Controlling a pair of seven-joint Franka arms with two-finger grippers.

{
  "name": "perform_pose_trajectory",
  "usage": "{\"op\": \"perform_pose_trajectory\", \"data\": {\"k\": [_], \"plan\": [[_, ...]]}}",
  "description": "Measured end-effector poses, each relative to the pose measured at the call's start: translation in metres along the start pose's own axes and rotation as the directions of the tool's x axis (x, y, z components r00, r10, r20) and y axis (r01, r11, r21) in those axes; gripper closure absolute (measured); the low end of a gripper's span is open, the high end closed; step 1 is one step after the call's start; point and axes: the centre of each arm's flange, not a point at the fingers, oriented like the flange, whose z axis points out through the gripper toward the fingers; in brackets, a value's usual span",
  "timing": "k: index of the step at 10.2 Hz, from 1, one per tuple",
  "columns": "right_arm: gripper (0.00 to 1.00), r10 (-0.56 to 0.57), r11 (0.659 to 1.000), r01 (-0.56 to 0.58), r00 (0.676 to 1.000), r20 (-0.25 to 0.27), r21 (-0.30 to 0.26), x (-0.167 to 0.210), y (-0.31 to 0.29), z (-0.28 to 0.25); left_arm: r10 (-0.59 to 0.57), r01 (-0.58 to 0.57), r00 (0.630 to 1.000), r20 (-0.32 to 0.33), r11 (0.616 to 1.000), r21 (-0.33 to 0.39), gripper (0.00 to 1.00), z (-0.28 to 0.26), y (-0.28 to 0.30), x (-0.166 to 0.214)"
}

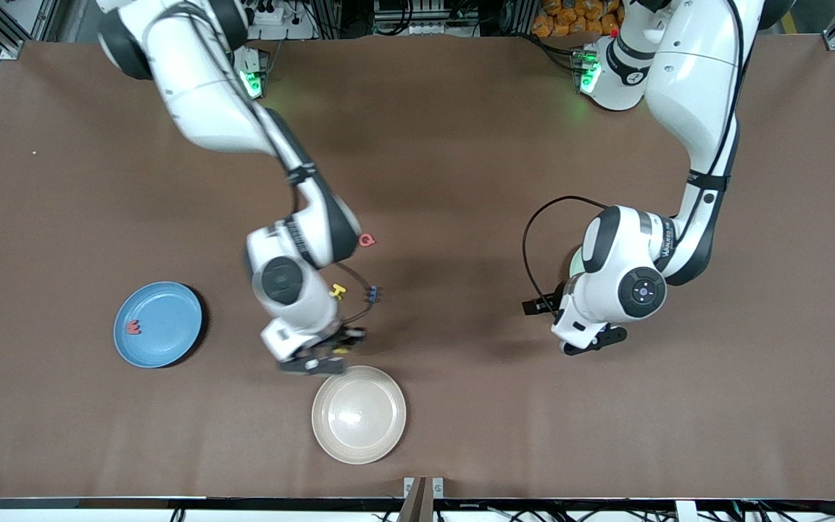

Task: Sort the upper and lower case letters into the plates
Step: 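Carry the yellow u to the blue plate while the left gripper returns to letters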

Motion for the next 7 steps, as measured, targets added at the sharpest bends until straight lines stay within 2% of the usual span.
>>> {"op": "perform_pose_trajectory", "data": {"k": [2, 4, 6, 7], "plan": [[0.74, 0.120, 0.992, -0.117, 0.991, 0.057, -0.043, 0.036, 0.084, -0.018, 0.030, -0.032, 0.998, -0.061, 0.999, -0.027, 0.00, 0.010, 0.055, -0.034], [0.74, 0.232, 0.972, -0.225, 0.968, 0.096, -0.073, 0.062, 0.175, -0.013, 0.082, -0.091, 0.988, -0.133, 0.994, -0.065, 0.00, 0.030, 0.118, -0.084], [0.74, 0.283, 0.957, -0.269, 0.948, 0.144, -0.109, 0.065, 0.233, 0.005, 0.040, -0.062, 0.983, -0.180, 0.991, -0.119, 0.00, 0.050, 0.167, -0.133], [0.74, 0.269, 0.960, -0.251, 0.948, 0.167, -0.123, 0.063, 0.257, 0.015, 0.038, -0.062, 0.979, -0.200, 0.991, -0.118, 0.00, 0.061, 0.185, -0.157]]}}
